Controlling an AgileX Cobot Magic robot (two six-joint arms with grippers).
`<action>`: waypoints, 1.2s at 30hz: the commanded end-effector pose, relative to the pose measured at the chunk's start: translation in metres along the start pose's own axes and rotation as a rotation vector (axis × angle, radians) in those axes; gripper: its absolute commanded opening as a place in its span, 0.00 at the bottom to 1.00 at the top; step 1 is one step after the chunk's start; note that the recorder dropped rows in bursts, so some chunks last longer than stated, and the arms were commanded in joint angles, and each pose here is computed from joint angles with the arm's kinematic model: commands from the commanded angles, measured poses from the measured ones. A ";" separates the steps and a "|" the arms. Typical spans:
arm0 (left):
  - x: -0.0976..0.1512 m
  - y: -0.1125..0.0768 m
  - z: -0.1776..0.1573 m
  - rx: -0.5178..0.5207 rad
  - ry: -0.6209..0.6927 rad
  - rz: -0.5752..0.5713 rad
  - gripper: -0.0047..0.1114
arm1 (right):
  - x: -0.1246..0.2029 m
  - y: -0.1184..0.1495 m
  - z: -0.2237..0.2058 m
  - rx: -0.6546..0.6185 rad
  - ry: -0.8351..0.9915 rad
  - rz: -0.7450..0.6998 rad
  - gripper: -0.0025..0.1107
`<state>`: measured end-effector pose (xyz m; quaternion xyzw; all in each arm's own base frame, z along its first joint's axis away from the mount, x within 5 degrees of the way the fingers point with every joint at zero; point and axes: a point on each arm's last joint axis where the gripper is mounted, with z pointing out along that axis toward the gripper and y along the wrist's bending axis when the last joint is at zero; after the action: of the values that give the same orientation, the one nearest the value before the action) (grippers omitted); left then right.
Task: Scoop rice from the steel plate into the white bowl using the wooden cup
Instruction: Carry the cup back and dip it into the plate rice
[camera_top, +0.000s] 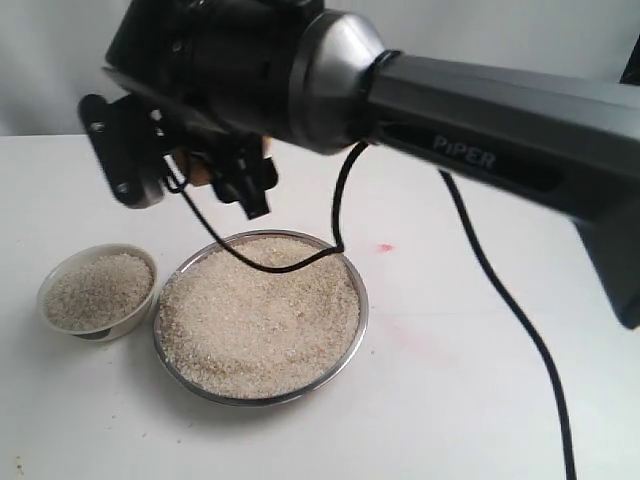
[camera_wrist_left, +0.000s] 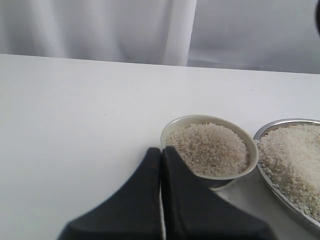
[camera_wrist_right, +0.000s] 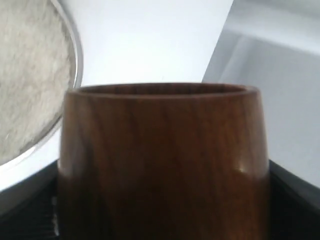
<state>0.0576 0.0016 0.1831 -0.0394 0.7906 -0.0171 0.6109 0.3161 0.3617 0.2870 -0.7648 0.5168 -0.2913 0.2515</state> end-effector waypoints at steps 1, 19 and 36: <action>-0.001 0.000 0.000 0.001 -0.008 -0.011 0.04 | 0.027 0.011 0.013 -0.106 0.129 -0.042 0.02; -0.001 0.000 0.000 0.001 -0.008 -0.009 0.04 | 0.034 0.084 0.083 -0.242 0.264 -0.366 0.02; -0.001 0.000 0.000 0.001 -0.008 -0.011 0.04 | 0.015 0.112 0.110 -0.315 0.225 -0.389 0.02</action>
<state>0.0576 0.0016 0.1831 -0.0394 0.7906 -0.0171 0.6109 0.3291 0.3157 0.1409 -0.8368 0.4279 -0.3413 0.0107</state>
